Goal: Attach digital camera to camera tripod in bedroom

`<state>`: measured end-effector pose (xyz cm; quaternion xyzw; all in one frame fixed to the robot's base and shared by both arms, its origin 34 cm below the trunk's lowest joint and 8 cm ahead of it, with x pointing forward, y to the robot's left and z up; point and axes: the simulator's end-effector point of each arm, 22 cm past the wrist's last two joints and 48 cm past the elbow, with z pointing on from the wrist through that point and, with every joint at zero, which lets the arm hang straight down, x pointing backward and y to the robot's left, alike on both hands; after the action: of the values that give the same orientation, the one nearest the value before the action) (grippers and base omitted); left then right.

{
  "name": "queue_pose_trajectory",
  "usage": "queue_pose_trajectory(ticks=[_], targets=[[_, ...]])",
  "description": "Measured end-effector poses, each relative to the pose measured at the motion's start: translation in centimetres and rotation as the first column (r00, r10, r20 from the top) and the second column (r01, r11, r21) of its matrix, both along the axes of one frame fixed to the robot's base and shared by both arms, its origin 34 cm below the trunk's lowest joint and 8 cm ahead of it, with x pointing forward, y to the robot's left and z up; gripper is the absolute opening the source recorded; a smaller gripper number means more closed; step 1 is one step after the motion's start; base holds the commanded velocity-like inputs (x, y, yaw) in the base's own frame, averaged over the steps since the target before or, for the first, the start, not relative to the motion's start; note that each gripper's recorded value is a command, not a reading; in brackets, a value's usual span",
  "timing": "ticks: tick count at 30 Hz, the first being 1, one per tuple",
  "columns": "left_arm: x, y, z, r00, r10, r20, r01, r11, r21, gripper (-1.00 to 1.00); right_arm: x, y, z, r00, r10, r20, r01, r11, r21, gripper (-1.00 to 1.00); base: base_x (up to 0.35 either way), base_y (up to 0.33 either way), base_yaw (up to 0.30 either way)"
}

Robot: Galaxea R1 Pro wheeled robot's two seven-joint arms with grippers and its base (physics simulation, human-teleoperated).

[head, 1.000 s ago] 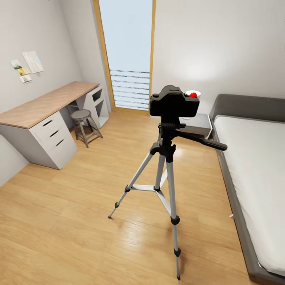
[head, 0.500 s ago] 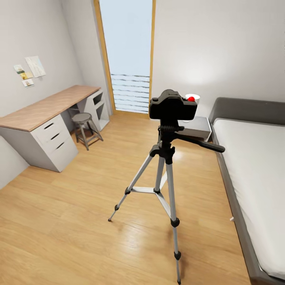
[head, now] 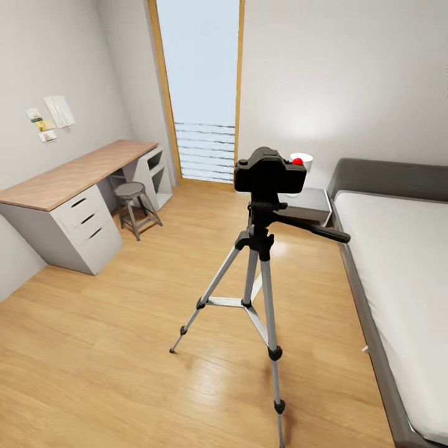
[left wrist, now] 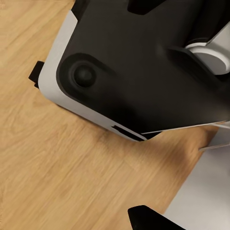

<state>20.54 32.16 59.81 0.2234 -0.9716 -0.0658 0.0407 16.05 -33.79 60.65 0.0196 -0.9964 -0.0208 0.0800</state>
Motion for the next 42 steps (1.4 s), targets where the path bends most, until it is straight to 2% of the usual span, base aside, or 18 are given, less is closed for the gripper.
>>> queue_pose_trajectory(ticks=[10, 42], targets=[[0.7, 0.0, 0.2, 1.0, 0.0, 0.016, 0.0, 1.0, 0.0, 1.0, -0.6, -0.1, 0.2, 1.0, 0.0, 0.001, 0.0, 1.0, -0.002, 1.0, 0.0, 0.0, 0.0], [2.7, 0.0, 0.7, 0.998, 0.0, 0.068, 0.0, 1.0, 0.0, 1.0, 1.3, -0.5, 0.6, 0.999, 0.0, 0.051, 0.0, 1.0, -0.006, 1.0, 0.0, 0.0, -0.015]])
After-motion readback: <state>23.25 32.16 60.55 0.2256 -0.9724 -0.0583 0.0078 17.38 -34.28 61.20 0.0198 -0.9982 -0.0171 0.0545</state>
